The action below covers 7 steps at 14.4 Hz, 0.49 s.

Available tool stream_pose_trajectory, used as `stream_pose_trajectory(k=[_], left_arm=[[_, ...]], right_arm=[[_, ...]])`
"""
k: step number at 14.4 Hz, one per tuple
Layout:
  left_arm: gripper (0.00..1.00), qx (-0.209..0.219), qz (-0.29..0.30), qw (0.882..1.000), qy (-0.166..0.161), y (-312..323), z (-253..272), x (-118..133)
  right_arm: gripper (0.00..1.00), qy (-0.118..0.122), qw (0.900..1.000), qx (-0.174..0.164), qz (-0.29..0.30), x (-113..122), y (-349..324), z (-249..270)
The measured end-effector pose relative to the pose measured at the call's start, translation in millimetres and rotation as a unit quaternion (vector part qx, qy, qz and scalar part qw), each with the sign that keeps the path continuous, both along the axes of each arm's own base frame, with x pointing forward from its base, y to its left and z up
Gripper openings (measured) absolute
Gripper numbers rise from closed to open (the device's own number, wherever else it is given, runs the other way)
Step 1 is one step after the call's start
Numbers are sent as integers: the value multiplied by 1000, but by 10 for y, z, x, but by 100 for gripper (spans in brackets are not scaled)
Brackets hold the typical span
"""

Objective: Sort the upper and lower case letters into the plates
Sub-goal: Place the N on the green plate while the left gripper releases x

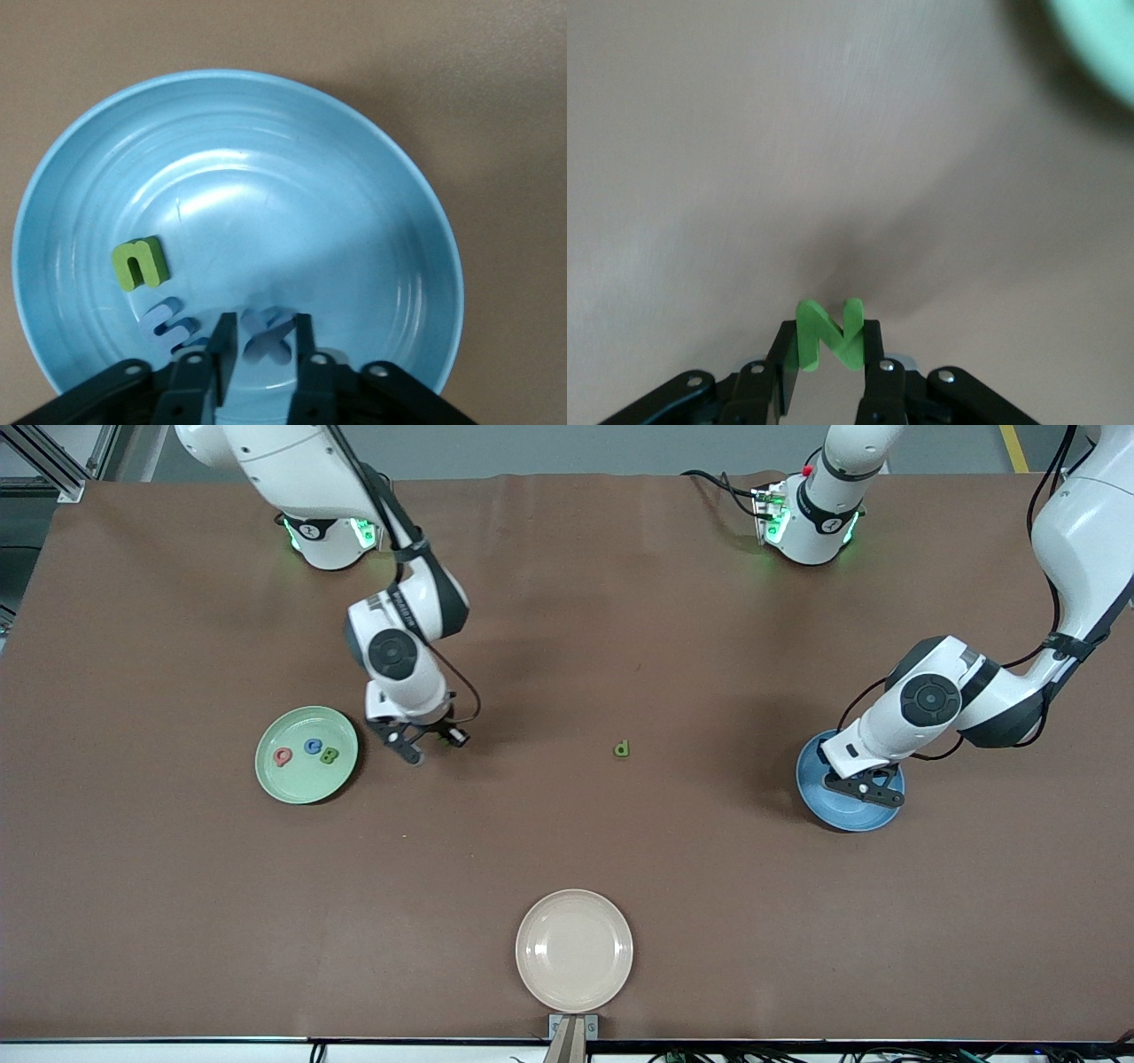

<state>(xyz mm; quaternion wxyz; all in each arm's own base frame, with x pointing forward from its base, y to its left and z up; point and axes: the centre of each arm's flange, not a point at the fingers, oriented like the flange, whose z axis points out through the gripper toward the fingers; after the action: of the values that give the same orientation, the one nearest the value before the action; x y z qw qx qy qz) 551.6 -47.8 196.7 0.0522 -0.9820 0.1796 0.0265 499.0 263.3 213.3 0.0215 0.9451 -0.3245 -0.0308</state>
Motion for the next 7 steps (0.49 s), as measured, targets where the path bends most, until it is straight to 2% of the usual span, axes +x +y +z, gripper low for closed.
stream_pose_trajectory(k=[4, 6, 7], left_arm=[[78, -5, 2, 1000, -13, -151, 196, 59], [99, 1, 14, 1000, -1, -318, 460, 90], [100, 3, 21, 1000, 7, -441, 642, 99]], right_arm=[[33, 6, 997, 8, 79, 368, -907, 446], [33, 7, 993, 10, 114, 460, -1296, 474], [33, 7, 991, 9, 130, 497, -1490, 461]])
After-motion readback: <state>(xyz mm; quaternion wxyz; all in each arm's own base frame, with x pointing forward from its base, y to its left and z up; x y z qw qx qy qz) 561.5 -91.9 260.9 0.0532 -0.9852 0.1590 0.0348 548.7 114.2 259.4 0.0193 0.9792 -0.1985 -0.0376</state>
